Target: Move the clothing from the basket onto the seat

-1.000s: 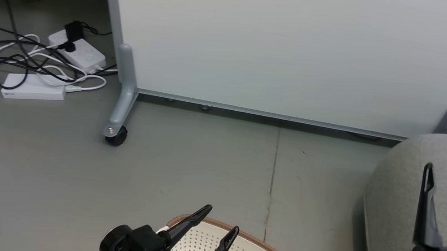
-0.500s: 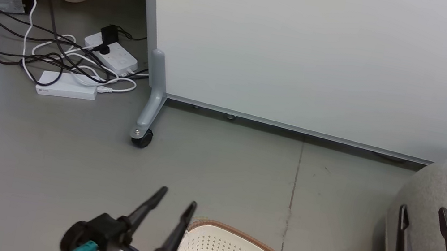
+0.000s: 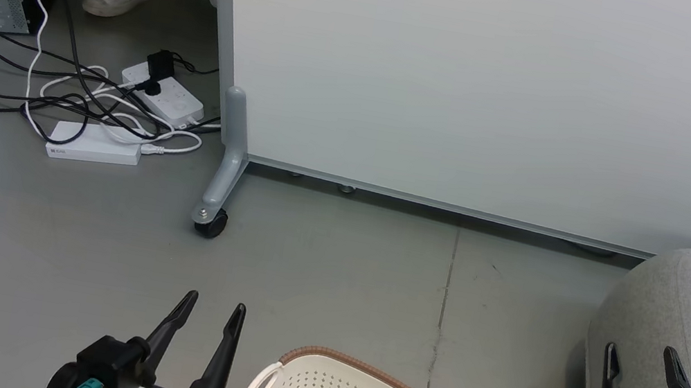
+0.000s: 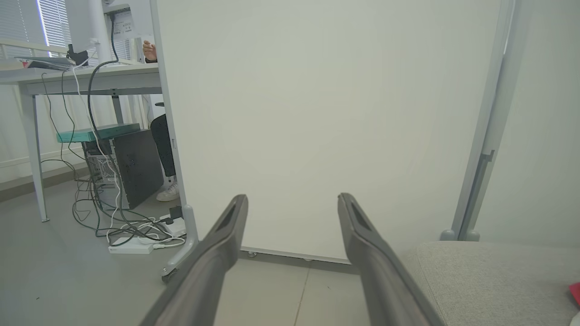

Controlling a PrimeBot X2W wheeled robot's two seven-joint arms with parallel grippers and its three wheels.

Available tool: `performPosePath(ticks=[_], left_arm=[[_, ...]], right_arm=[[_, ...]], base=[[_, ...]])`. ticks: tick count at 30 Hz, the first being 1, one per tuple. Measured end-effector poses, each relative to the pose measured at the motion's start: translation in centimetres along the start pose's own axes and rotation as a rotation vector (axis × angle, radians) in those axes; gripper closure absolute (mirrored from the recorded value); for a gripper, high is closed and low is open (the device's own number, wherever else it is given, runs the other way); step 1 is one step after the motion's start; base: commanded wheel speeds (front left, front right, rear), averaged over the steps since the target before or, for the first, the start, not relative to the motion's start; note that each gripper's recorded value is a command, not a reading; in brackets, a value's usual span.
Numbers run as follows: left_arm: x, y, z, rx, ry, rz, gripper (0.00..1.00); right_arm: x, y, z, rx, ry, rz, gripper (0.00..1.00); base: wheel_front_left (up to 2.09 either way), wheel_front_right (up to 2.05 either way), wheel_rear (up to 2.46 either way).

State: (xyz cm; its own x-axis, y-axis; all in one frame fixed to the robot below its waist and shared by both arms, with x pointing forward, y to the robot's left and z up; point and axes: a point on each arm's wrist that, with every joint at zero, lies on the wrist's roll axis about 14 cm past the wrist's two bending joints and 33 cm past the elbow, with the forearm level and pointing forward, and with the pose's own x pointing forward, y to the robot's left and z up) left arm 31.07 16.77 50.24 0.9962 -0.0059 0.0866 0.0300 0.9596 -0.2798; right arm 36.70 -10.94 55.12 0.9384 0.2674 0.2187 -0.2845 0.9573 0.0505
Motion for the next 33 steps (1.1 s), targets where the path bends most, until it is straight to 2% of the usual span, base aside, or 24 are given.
performPosePath(ticks=[16, 27, 33], left_arm=[[1.9, -1.9, -1.0, 0.007, 0.036, -0.058, 0.0], [3.4, -1.9, -2.6, 0.01, 0.091, -0.047, 0.0], [3.4, -1.2, -3.7, 0.003, 0.126, -0.008, 0.0]], right_arm=[[-2.2, -3.4, -1.2, -0.015, 0.045, -0.11, 0.0], [-2.7, -5.0, -1.6, -0.02, 0.059, -0.163, 0.0], [-3.2, -4.8, -3.1, -0.018, 0.109, -0.161, 0.0]], base=[[0.0, 0.0, 0.0], [0.0, 0.0, 0.0], [0.0, 0.0, 0.0]])
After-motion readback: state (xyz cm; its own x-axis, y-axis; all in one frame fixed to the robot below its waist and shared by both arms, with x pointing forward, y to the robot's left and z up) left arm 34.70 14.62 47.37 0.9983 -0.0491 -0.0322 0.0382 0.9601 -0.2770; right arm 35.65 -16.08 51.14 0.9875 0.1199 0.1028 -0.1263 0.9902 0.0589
